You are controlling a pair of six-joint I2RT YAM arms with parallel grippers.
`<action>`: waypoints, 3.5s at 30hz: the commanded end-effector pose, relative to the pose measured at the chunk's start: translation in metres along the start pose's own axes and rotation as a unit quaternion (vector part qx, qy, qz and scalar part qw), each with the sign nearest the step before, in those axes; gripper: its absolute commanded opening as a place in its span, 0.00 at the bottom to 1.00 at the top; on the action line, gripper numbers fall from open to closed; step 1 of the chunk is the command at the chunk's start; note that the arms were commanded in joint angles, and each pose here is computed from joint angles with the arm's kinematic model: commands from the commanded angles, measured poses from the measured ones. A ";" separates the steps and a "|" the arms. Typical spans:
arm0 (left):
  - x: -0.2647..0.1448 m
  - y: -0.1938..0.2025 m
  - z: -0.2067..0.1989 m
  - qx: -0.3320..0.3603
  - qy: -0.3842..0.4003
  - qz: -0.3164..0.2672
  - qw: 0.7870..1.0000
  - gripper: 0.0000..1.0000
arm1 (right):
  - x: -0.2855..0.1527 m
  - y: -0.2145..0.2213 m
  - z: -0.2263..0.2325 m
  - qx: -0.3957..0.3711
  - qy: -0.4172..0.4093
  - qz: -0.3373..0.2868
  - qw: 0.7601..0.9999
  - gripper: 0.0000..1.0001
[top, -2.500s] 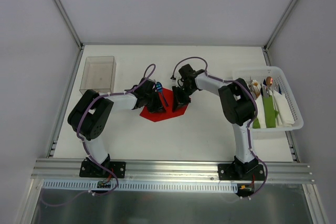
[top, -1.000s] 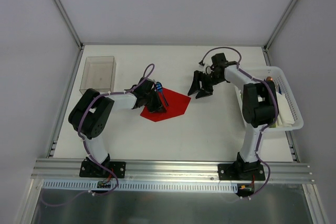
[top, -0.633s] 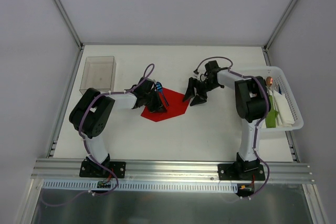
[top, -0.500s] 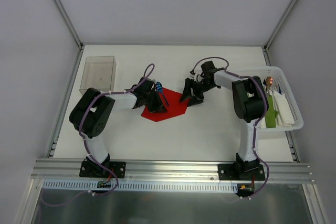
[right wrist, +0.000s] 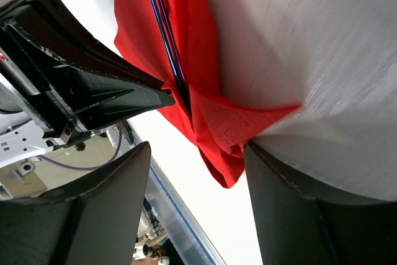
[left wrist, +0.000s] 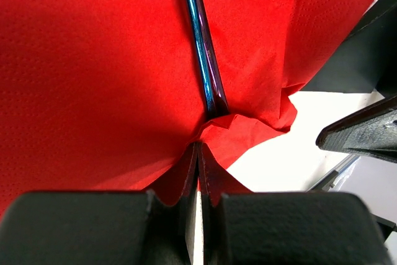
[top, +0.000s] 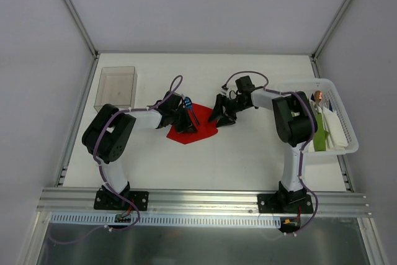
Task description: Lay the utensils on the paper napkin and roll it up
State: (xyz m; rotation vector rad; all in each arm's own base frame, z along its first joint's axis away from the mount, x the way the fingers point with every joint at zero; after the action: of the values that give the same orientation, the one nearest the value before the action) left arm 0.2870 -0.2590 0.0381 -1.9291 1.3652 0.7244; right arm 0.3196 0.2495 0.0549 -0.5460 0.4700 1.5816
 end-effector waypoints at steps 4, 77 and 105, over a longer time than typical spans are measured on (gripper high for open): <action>0.007 0.011 0.028 -0.008 -0.054 0.015 0.998 0.00 | -0.017 -0.037 -0.019 -0.030 0.046 -0.091 0.994 0.67; 0.007 0.010 0.035 -0.016 -0.059 0.016 0.998 0.00 | -0.020 -0.014 0.054 -0.012 0.038 -0.021 0.999 0.26; 0.008 0.012 0.038 -0.019 -0.064 0.017 0.998 0.00 | 0.036 0.007 0.075 0.101 -0.015 0.020 0.995 0.00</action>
State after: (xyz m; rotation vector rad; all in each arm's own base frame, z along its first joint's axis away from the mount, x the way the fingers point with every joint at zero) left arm 0.2887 -0.2573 0.0380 -1.9350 1.3614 0.7275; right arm 0.3043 0.3126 0.0949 -0.4640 0.5954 1.5638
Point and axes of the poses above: each gripper's point midway between its finger pads, its own x axis out along the fingers, its own z axis along the line the jaws close on, y = z × x, the point moved 3 cm from there along -x, back along the fingers, and after that the axes turned 2 degrees about x, right-handed, at the moved point
